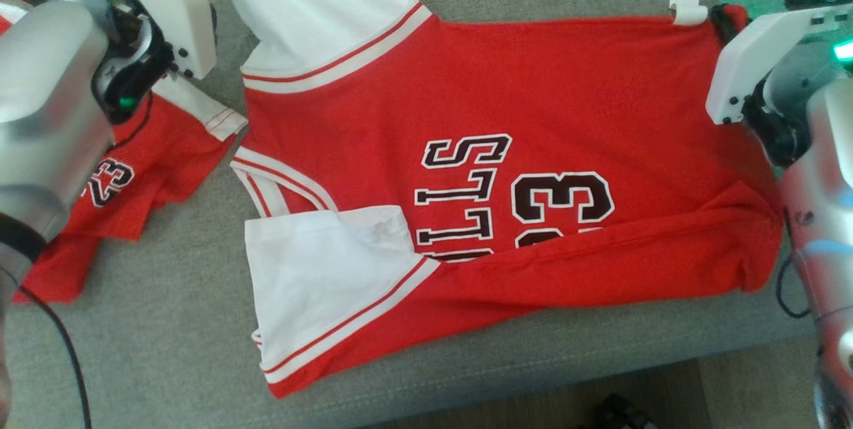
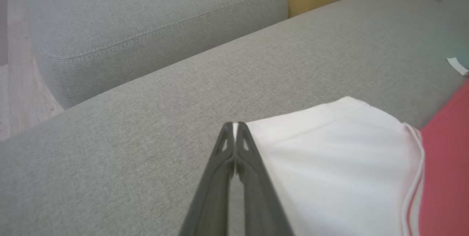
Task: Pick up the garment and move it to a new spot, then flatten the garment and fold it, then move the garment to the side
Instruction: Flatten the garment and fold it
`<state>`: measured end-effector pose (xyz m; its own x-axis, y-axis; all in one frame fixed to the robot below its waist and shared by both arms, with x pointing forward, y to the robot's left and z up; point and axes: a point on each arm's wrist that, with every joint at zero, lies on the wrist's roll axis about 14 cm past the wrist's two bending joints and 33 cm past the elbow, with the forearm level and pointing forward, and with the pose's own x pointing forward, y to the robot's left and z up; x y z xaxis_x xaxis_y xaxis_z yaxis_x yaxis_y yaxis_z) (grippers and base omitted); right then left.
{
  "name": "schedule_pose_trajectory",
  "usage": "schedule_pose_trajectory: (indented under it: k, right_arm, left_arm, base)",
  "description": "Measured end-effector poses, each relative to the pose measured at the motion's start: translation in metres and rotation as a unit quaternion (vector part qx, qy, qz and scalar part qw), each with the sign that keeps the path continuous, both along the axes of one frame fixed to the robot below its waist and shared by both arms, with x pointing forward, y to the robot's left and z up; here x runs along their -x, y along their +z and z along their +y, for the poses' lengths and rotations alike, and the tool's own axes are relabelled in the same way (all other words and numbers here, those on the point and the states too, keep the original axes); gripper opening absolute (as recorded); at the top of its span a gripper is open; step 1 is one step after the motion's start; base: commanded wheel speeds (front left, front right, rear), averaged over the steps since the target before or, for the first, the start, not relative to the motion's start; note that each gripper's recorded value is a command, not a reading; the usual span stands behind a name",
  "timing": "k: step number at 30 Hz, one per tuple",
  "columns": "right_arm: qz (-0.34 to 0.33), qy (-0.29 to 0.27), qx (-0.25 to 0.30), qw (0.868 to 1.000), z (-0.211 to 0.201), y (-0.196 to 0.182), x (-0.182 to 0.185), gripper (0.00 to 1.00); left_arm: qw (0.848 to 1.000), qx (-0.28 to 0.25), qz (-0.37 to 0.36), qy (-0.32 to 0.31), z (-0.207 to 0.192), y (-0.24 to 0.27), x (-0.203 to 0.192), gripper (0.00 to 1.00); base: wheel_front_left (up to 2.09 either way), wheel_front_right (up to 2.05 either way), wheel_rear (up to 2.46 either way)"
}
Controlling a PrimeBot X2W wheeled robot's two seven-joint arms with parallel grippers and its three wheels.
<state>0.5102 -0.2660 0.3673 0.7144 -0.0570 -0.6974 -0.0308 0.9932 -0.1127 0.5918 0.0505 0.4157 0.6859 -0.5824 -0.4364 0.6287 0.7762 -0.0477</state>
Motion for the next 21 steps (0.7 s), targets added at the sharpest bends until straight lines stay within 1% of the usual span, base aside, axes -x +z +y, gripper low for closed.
schedule_pose_trajectory:
  k: [3, 6, 7, 11, 17, 21]
  right_arm:
    - [-0.021, -0.001, 0.003, 1.0, -0.004, 0.005, -0.006, 0.0]
    - [-0.065, 0.002, 0.008, 0.998, -0.005, 0.023, -0.024, 0.0]
    - [-0.065, 0.002, 0.008, 0.998, -0.005, 0.023, -0.024, 0.0]
    - [-0.112, -0.001, 0.016, 0.994, -0.011, 0.045, -0.044, 0.0]
    - [-0.158, 0.0, 0.031, 0.987, -0.013, 0.059, -0.06, 0.0]
    - [-0.189, 0.004, 0.032, 0.981, -0.009, 0.069, -0.068, 0.0]
  left_arm:
    - [1.0, 0.003, -0.013, 0.01, 0.004, 0.003, -0.007, 0.0]
    - [0.999, 0.01, -0.042, 0.022, 0.006, 0.015, -0.02, 0.0]
    - [0.999, 0.01, -0.042, 0.022, 0.006, 0.015, -0.02, 0.0]
    - [0.995, 0.028, -0.083, 0.037, 0.002, 0.035, -0.037, 0.0]
    - [0.988, 0.061, -0.124, 0.062, -0.005, 0.059, -0.059, 0.0]
    - [0.987, 0.056, -0.135, 0.061, -0.008, 0.064, -0.062, 0.0]
  base:
    - [0.0, 0.0, 0.0]
    - [0.0, 0.0, 0.0]
    - [0.0, 0.0, 0.0]
    - [0.0, 0.0, 0.0]
    - [0.0, 0.0, 0.0]
    - [0.0, 0.0, 0.0]
